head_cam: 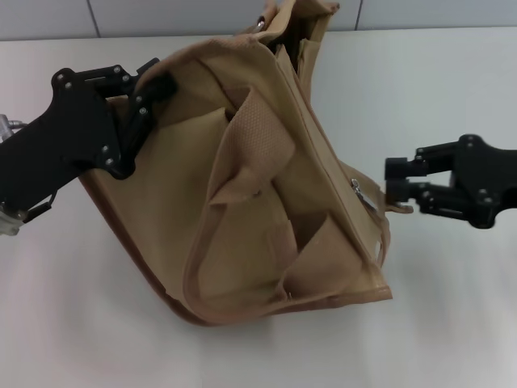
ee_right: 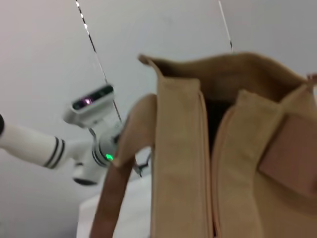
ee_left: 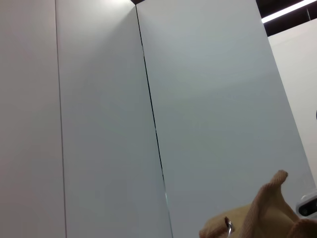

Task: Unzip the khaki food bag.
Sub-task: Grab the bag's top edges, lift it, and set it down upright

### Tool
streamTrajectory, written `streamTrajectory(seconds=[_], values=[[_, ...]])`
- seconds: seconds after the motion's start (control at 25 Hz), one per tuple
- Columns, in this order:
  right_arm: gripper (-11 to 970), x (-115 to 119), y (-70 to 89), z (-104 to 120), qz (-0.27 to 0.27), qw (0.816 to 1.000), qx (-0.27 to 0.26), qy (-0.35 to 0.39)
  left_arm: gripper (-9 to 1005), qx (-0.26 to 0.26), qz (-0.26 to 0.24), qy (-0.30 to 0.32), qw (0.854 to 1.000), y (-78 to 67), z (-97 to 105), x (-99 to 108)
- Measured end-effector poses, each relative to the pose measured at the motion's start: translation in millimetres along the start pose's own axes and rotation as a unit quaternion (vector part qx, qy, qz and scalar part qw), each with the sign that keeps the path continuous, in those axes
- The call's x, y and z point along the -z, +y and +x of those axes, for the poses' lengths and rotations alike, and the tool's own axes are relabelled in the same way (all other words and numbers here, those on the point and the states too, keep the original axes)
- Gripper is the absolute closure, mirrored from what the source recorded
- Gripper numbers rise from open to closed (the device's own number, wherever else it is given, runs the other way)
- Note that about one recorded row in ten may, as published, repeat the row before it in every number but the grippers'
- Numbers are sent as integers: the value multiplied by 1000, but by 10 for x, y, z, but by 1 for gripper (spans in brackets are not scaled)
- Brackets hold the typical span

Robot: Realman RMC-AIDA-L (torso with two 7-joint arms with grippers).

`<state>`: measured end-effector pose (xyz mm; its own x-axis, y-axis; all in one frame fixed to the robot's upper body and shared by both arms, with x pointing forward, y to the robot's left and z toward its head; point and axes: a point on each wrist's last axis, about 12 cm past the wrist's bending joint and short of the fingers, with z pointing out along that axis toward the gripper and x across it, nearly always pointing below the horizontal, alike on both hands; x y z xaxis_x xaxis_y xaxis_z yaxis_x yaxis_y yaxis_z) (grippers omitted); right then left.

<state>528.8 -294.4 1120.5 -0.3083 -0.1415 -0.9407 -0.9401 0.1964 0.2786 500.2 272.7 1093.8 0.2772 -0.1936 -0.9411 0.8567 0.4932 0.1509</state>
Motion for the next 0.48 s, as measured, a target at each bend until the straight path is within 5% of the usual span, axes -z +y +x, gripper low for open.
streamTrajectory(seconds=[0.48], values=[[533, -209, 23, 58, -27, 999, 1, 27, 921, -4, 12, -8, 1000, 40, -17, -115]])
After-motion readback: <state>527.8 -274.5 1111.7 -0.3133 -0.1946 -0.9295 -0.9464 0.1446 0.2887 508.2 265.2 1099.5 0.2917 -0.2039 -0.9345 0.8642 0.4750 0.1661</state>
